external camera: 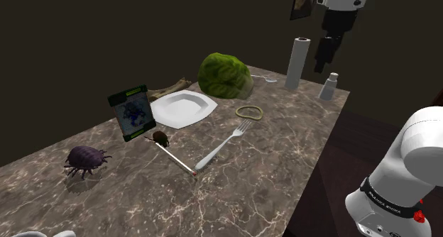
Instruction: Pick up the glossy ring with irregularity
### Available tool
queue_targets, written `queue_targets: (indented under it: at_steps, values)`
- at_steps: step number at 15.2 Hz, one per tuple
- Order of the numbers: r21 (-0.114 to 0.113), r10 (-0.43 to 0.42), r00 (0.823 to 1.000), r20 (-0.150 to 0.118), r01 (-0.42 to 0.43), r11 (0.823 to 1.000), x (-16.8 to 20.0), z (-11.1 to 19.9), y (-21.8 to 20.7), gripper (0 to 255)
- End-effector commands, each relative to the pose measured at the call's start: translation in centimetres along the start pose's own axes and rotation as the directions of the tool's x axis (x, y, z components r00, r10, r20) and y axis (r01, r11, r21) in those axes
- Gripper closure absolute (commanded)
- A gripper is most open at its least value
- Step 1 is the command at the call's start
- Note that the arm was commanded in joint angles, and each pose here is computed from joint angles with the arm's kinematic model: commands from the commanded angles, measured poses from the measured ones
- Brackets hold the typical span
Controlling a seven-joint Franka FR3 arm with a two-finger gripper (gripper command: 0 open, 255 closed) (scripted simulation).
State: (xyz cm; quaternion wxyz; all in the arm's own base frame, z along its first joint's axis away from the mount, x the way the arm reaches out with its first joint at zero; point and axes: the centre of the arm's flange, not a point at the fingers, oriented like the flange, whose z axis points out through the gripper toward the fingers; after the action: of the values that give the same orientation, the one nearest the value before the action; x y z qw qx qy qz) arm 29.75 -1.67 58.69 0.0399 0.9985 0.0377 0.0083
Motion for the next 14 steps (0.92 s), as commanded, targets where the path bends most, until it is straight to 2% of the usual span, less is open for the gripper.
queue_targets:
  at_steps: [1,4,7,10,14]
  values:
    - [0.000,0.000,1.000,0.000,0.000,1.000,0.0,0.0,0.0,0]
    - [-0.008,0.111,0.994,-0.015,-0.111,0.994,1.3,2.0,-3.2,0]
    - [-0.014,0.220,0.975,-0.030,-0.220,0.975,3.0,4.1,-6.2,0]
    - [-0.019,0.326,0.944,-0.047,-0.327,0.945,5.0,6.1,-9.0,0]
    - [-0.022,0.461,0.885,-0.069,-0.463,0.886,8.2,8.8,-12.3,0]
